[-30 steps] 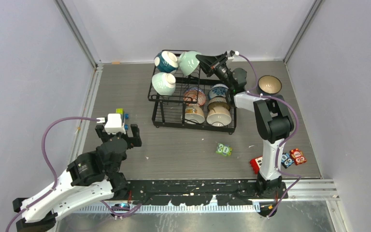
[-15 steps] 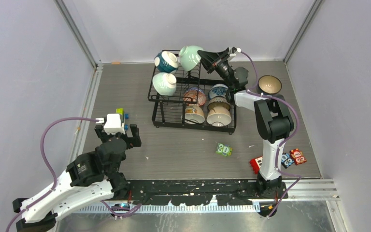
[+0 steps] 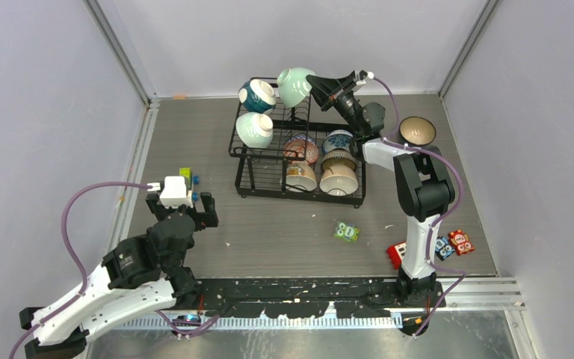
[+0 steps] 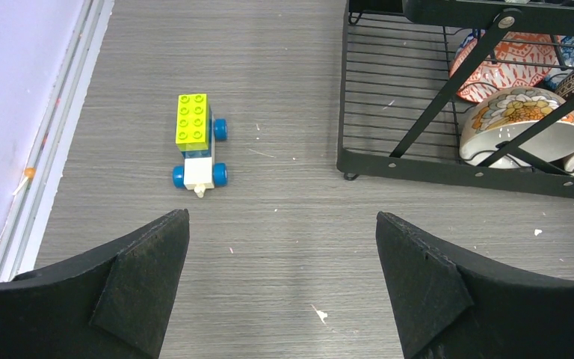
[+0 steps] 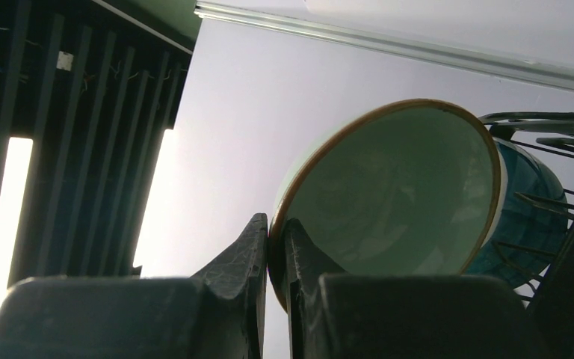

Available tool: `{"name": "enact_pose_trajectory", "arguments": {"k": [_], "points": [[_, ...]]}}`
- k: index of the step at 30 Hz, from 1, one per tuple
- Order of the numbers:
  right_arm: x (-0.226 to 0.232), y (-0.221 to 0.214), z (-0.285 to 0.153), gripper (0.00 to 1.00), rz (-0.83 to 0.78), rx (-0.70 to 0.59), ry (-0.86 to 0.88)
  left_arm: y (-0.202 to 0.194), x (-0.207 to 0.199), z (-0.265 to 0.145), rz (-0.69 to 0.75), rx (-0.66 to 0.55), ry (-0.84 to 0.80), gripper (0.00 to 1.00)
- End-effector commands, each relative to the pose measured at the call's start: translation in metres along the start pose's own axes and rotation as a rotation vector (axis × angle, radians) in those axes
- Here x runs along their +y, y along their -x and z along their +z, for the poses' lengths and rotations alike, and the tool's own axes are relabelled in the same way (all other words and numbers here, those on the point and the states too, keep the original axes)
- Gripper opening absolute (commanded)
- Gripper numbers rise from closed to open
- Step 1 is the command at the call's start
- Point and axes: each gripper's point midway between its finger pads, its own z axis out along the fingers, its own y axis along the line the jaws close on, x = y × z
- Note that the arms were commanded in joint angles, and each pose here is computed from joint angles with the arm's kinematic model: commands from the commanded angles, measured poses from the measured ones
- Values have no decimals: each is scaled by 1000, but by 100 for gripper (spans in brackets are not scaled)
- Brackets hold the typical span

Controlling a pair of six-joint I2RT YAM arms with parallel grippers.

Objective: Unload the bowls from the dish rack
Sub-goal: Pick up the bowl from the dish rack, then place the bowl at the center of the board.

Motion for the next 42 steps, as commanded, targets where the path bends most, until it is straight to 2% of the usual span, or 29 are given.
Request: {"name": "enact_pose_trajectory", "arguments": {"k": [1, 12, 17, 18, 22, 26, 29, 36, 42], "points": [[71, -12, 6, 1, -103, 41, 188, 8, 4, -1, -45, -32, 18, 96], [111, -38, 0, 1, -235, 102, 172, 8, 5, -4, -75, -35, 8, 96], [136, -61, -9, 1, -359, 156, 114, 10, 5, -5, -97, -42, -5, 96], [150, -70, -14, 1, -416, 170, 108, 10, 5, -6, -100, -43, -9, 96], [158, -103, -35, 1, -648, 246, -55, 22, -2, -8, -121, -55, -38, 96], [159, -144, -75, 1, -997, 366, -232, 47, -29, -16, -172, -37, -160, 96], [165, -164, -104, 1, -1107, 416, -310, 65, -55, -22, -177, -7, -256, 96], [161, -178, -178, 1, -1340, 548, -522, 111, -105, -38, -145, 59, -427, 96], [151, -184, -213, 1, -1521, 675, -617, 143, -129, -49, -84, 66, -527, 100]]}}
